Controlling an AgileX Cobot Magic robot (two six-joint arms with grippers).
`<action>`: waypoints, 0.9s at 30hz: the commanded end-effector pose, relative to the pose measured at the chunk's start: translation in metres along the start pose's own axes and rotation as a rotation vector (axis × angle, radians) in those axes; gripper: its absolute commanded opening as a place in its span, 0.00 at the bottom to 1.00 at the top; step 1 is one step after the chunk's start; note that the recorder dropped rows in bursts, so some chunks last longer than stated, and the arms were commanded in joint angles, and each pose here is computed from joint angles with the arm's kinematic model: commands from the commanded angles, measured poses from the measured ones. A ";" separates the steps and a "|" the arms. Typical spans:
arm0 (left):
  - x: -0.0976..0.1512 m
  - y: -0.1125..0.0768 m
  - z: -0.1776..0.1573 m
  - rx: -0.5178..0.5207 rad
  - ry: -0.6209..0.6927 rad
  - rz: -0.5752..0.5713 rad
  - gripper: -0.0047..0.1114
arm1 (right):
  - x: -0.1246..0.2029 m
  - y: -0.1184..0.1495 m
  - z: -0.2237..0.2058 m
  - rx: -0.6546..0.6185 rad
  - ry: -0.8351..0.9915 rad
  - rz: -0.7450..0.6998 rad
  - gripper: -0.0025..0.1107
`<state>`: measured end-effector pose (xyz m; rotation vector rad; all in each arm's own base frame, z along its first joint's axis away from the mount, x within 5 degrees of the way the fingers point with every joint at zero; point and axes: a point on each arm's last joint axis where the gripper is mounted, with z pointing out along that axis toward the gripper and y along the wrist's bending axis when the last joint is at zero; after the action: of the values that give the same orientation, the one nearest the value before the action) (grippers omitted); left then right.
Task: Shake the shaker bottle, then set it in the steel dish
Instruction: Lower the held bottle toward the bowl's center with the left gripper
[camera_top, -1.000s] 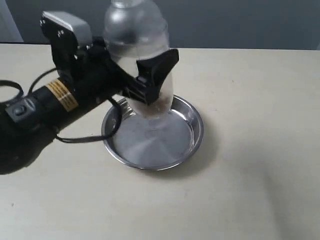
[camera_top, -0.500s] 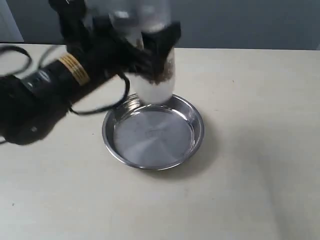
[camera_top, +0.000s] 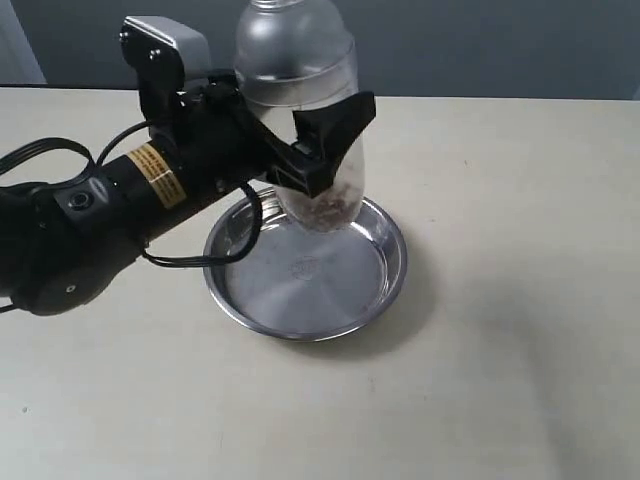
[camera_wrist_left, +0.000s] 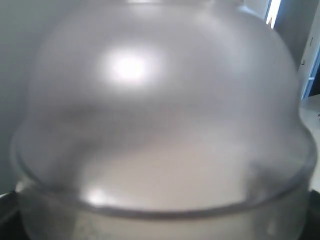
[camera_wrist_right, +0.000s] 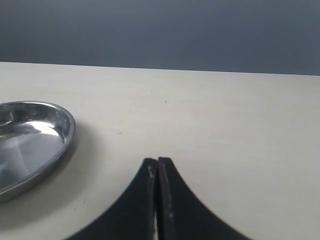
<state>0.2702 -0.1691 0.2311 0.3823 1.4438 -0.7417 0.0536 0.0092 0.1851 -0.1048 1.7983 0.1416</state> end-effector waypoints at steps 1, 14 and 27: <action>-0.002 0.001 0.000 -0.019 0.010 0.011 0.04 | -0.001 0.000 0.000 -0.003 -0.011 -0.004 0.02; 0.003 0.007 -0.003 -0.047 0.065 0.021 0.04 | -0.001 0.000 0.000 -0.003 -0.011 -0.004 0.02; 0.025 0.012 0.002 -0.035 0.086 0.040 0.04 | -0.001 0.000 0.000 -0.003 -0.011 -0.004 0.02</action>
<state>0.2769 -0.1647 0.2017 0.4355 1.6293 -0.6326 0.0536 0.0092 0.1851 -0.1048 1.7983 0.1416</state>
